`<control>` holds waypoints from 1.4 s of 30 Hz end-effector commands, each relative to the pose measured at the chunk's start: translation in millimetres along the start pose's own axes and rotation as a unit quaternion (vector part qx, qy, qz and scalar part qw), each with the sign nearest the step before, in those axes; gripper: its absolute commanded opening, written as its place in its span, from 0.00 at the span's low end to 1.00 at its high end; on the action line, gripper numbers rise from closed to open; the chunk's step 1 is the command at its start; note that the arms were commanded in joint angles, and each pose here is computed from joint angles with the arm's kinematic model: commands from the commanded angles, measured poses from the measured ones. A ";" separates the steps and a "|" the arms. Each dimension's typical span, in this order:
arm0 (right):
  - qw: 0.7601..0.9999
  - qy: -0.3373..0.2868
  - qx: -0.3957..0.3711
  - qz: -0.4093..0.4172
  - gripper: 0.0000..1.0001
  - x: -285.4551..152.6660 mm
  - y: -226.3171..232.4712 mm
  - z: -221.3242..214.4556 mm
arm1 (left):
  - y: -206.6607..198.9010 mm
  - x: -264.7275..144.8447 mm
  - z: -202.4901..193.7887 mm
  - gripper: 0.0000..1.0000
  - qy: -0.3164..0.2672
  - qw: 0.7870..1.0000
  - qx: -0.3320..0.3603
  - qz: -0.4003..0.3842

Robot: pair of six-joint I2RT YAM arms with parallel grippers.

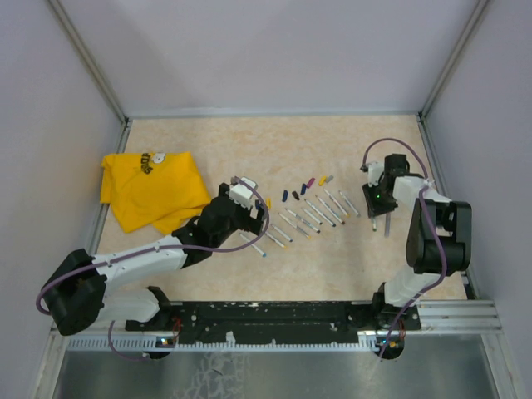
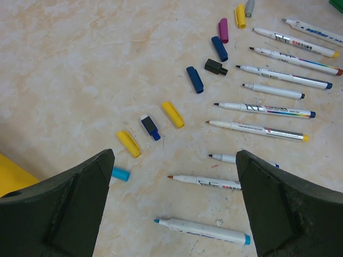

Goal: Open the pen caps
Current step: Pick up the pen from the center of the board.

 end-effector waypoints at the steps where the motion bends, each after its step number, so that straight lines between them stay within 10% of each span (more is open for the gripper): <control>1: 1.000 -0.022 0.002 -0.005 0.24 -7.0 -3.7 18.0 | 5.2 -1.4 13.1 1.00 -0.022 1.000 -0.002 0.007; 42: 1.000 -0.010 0.003 -0.004 0.16 1.7 -4.5 15.5 | 3.7 -1.3 13.0 1.00 -0.025 1.000 -0.002 0.002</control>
Point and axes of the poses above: each gripper's point midway between its finger pads, its own x axis out along the fingers, its own y axis along the line the jaws close on, z = x × y, the point moved 4 cm from there along -x, back along the fingers, and after that the axes turned 15 degrees about x, right-handed, at the moved point
